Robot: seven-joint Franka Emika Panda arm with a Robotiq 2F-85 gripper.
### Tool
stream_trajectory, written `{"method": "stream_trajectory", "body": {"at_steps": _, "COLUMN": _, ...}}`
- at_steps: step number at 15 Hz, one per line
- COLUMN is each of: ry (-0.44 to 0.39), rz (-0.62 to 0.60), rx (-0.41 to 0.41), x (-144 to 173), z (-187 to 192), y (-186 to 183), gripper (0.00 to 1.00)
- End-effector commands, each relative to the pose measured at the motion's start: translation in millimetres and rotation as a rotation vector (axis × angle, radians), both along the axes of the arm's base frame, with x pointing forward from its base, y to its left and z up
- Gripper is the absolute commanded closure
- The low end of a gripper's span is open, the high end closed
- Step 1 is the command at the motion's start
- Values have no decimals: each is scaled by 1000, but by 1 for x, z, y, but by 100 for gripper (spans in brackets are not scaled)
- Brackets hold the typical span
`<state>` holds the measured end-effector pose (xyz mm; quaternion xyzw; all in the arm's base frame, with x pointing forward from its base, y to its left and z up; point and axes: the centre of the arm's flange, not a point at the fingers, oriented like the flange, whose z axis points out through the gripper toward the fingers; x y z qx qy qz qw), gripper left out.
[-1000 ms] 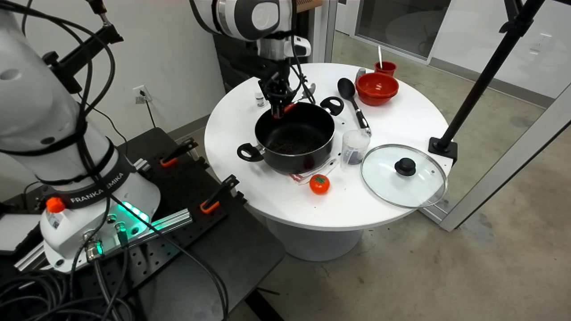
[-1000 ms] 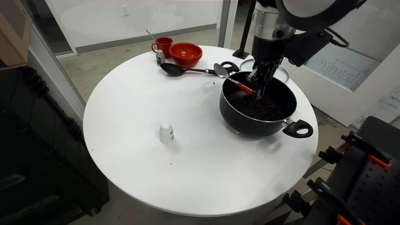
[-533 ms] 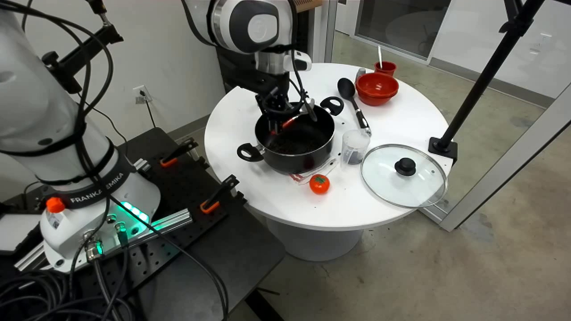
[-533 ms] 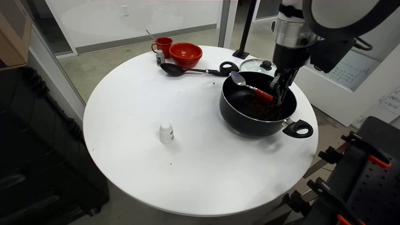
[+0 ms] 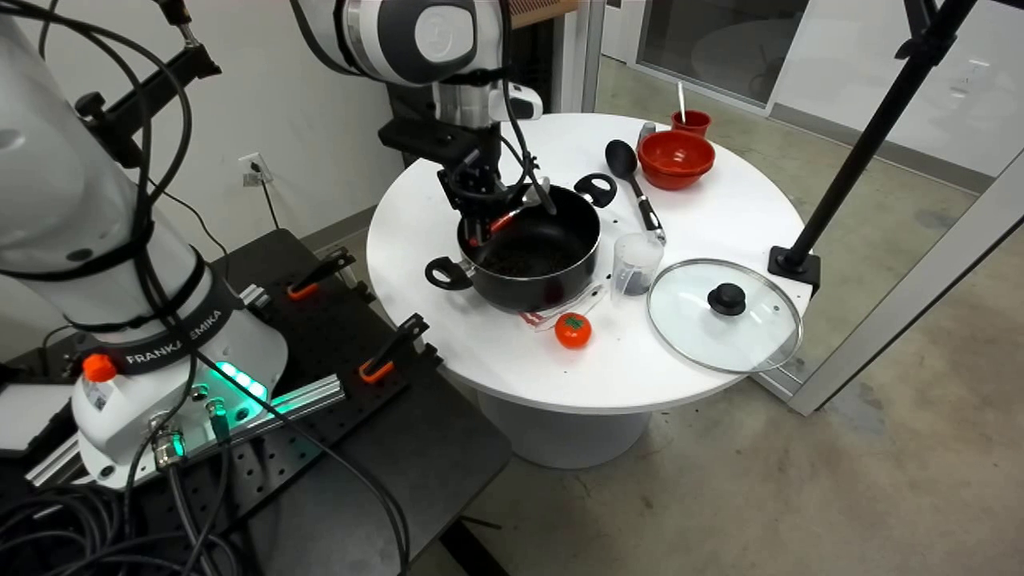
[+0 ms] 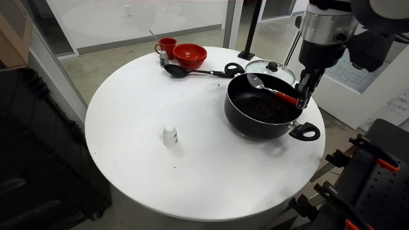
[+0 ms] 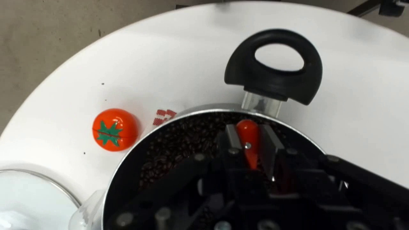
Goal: Pick up the spoon from the table, scoop some of the contents from the black pot and put them in the colourless cup.
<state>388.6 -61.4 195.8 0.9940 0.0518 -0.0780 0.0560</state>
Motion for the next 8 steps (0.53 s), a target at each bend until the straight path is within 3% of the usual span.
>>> {"method": "stream_trajectory", "body": {"at_steps": 1, "ry": 39, "rz": 30, "rx": -11, "x": -30, "z": 5, "y": -9, "gripper": 95}}
{"method": "stream_trajectory", "body": {"at_steps": 3, "ry": 42, "rz": 20, "rx": -7, "x": -42, "z": 5, "y": -14, "gripper": 95}}
{"method": "stream_trajectory", "body": {"at_steps": 4, "ry": 46, "rz": 4, "rx": -6, "x": -24, "z": -6, "y": -6, "gripper": 80}}
{"method": "stream_trajectory", "body": {"at_steps": 8, "ry": 49, "rz": 0, "rx": -2, "x": -33, "z": -5, "y": -11, "gripper": 80}}
